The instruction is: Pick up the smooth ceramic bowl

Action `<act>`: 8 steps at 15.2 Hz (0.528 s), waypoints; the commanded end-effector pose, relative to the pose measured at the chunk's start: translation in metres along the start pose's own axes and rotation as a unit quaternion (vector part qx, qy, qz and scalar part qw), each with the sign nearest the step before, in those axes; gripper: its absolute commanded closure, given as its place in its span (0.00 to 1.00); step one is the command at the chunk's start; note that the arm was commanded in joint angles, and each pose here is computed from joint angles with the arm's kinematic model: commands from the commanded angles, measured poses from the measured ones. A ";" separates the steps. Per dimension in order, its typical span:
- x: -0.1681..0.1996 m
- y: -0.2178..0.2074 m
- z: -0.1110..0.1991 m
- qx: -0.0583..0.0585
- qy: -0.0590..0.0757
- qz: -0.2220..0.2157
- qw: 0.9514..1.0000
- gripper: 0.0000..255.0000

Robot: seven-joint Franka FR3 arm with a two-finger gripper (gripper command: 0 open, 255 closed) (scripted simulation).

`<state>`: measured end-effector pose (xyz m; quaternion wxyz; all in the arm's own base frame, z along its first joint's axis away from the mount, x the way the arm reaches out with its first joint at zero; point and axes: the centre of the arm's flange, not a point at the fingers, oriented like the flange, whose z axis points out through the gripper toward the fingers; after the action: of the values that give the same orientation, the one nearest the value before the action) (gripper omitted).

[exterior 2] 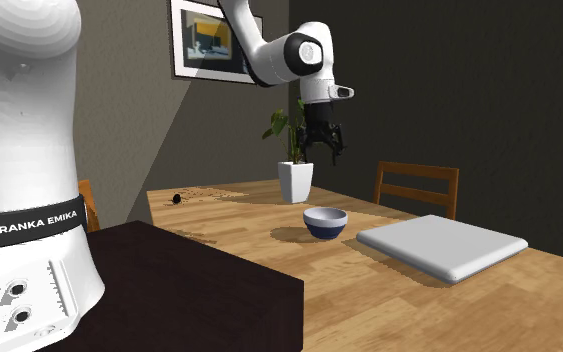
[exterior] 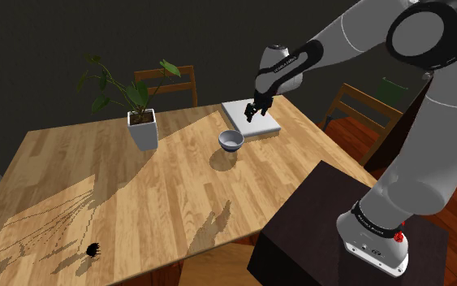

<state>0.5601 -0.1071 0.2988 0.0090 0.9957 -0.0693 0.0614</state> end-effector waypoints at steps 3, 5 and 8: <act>0.026 0.005 0.047 0.002 -0.003 0.001 1.000 0.00; 0.039 0.007 0.070 0.003 -0.004 0.001 1.000 0.00; 0.059 0.011 0.104 0.005 -0.006 0.002 1.000 0.00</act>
<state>0.6216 -0.1269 0.2137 0.0042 0.9959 -0.0707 0.0568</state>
